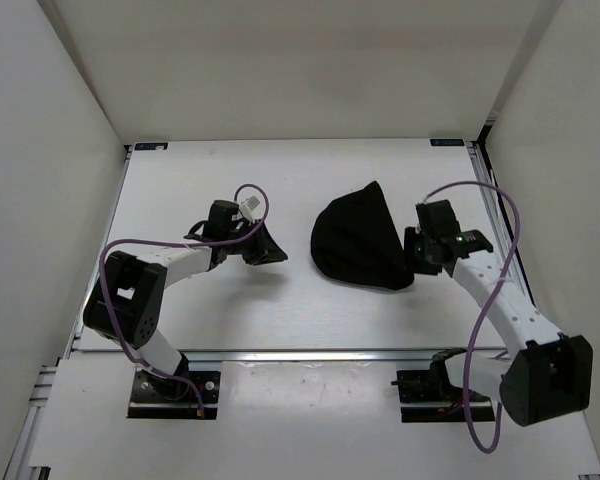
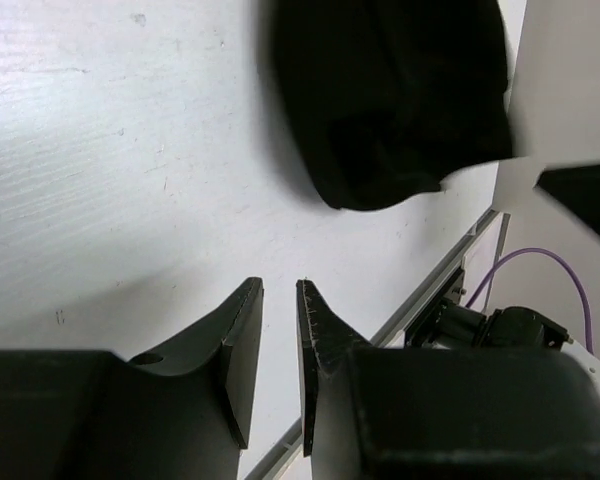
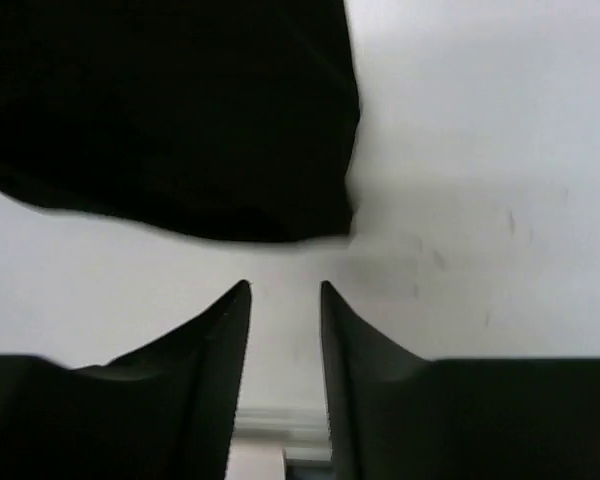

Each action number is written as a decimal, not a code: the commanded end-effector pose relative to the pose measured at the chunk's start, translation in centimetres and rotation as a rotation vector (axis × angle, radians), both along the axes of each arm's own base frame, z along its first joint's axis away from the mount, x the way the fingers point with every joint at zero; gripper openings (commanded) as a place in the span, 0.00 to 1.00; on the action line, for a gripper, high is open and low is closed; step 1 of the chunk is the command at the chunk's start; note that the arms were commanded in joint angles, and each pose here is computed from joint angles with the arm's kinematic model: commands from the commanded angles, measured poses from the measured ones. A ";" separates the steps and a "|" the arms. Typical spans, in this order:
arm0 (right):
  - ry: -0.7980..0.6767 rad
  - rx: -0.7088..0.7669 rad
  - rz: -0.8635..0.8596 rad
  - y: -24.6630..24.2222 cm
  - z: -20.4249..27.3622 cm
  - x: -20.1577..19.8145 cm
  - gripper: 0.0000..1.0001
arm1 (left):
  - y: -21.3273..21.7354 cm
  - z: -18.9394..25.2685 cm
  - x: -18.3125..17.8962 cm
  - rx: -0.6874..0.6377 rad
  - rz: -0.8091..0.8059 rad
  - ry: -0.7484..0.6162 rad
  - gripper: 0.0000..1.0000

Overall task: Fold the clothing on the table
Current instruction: Flatten the skirt out

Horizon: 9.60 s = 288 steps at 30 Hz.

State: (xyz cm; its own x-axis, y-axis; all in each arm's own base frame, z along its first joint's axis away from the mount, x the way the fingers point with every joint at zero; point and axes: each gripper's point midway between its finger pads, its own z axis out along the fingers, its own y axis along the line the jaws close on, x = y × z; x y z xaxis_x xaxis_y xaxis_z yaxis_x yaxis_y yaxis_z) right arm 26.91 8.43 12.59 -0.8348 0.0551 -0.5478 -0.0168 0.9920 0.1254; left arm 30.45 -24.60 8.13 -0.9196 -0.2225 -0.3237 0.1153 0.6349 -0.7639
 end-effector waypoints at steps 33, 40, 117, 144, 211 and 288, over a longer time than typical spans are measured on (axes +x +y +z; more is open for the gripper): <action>-0.065 0.112 0.034 2.1 3.0 0.9 0.44 | -11.4 -1.4 5.7 0.357 -0.050 -0.130 0.62; -0.058 0.069 0.027 0.8 2.5 -0.4 0.42 | -13.9 0.7 6.2 0.233 -0.020 -0.118 0.00; 0.278 0.336 -0.037 3.8 -3.5 -3.3 0.43 | -9.8 2.4 5.8 0.078 -0.021 -0.096 0.00; 0.198 0.508 -0.072 5.3 -7.0 6.2 0.46 | 0.4 -2.4 2.5 0.158 0.136 0.032 0.00; 0.409 0.214 0.314 13.0 -6.6 -0.7 0.09 | 2.3 2.8 3.8 0.339 0.217 -0.123 0.66; 0.246 0.277 -0.183 -1.2 -3.4 -2.7 0.15 | 1.0 6.4 0.0 0.068 0.189 -0.137 0.00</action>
